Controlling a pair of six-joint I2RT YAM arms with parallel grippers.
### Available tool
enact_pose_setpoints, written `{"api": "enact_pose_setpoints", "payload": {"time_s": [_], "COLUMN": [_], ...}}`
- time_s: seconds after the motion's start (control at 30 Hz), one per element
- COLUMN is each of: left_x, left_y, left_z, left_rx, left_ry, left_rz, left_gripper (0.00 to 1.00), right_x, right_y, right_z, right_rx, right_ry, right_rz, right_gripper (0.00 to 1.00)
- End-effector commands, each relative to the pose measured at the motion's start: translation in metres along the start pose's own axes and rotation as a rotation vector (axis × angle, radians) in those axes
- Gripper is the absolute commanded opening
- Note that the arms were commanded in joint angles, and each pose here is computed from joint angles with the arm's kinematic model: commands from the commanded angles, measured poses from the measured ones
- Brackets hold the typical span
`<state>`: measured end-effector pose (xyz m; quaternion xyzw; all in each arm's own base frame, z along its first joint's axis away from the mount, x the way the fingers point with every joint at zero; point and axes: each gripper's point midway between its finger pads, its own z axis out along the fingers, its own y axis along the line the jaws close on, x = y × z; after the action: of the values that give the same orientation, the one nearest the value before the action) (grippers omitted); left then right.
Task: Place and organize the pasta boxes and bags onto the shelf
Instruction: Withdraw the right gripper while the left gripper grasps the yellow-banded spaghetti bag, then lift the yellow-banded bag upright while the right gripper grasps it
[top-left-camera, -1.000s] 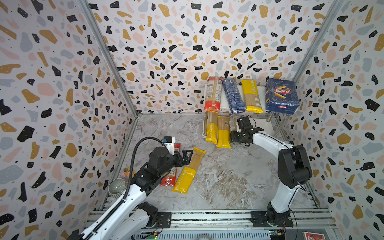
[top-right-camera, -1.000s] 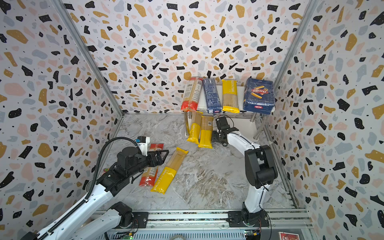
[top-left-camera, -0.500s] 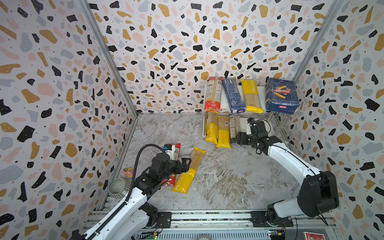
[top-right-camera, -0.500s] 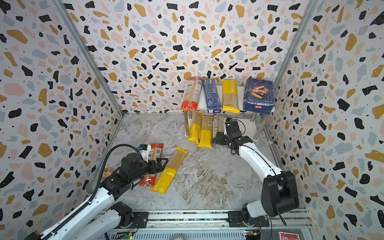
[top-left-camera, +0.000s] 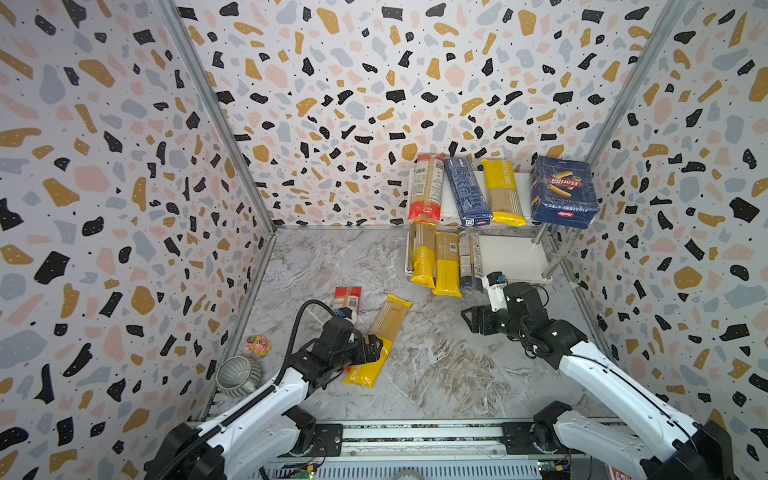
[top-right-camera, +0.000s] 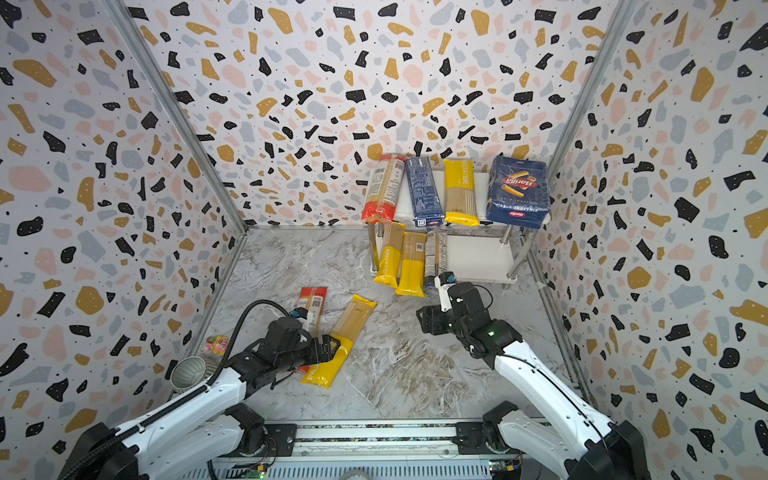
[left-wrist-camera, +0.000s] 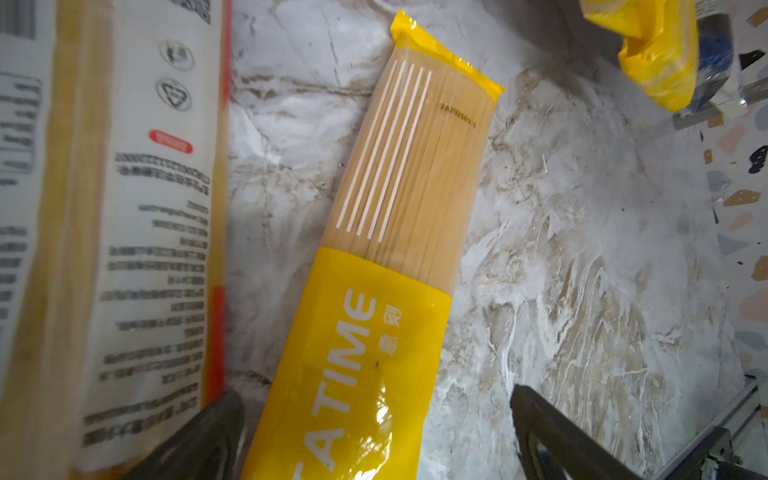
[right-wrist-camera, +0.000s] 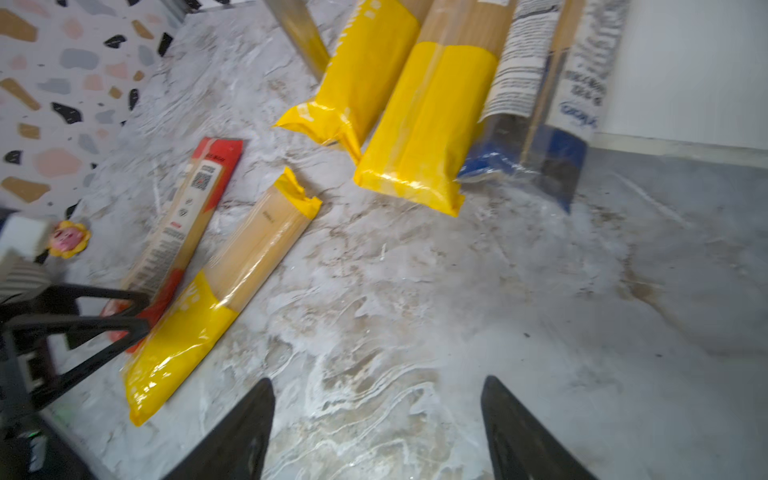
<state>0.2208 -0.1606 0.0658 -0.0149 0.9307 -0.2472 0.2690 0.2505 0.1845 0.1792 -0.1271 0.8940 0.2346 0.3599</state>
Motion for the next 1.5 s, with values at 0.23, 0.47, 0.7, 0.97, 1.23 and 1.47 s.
{"api": "enact_pose_setpoints", "payload": {"time_s": [0.23, 0.47, 0.7, 0.97, 1.23, 1.47], "left_x": [0.001, 0.010, 0.016, 0.007, -0.034, -0.066], "left_y": [-0.011, -0.029, -0.081, -0.126, -0.114, -0.032], "left_z": [0.028, 0.042, 0.050, 0.046, -0.010, -0.077], "left_rx": [-0.030, 0.021, 0.137, 0.265, 0.160, -0.024], "left_ry": [0.008, 0.043, 0.065, 0.047, -0.126, -0.316], "left_rz": [0.044, 0.027, 0.037, 0.036, 0.095, -0.033], "left_gripper": [1.00, 1.00, 1.00, 1.00, 1.00, 0.99], "right_x": [0.040, 0.044, 0.048, 0.067, 0.093, 0.112], "right_y": [0.024, 0.020, 0.020, 0.013, 0.035, 0.076], "right_z": [-0.009, -0.021, -0.019, -0.007, 0.022, 0.056], "right_rx": [-0.099, -0.086, -0.089, -0.036, 0.013, 0.019], "right_ry": [0.045, 0.033, 0.046, 0.108, 0.197, 0.269], "right_rz": [-0.009, -0.018, -0.012, 0.019, -0.028, -0.094], "right_gripper": [0.79, 0.79, 0.79, 0.79, 0.90, 0.96]}}
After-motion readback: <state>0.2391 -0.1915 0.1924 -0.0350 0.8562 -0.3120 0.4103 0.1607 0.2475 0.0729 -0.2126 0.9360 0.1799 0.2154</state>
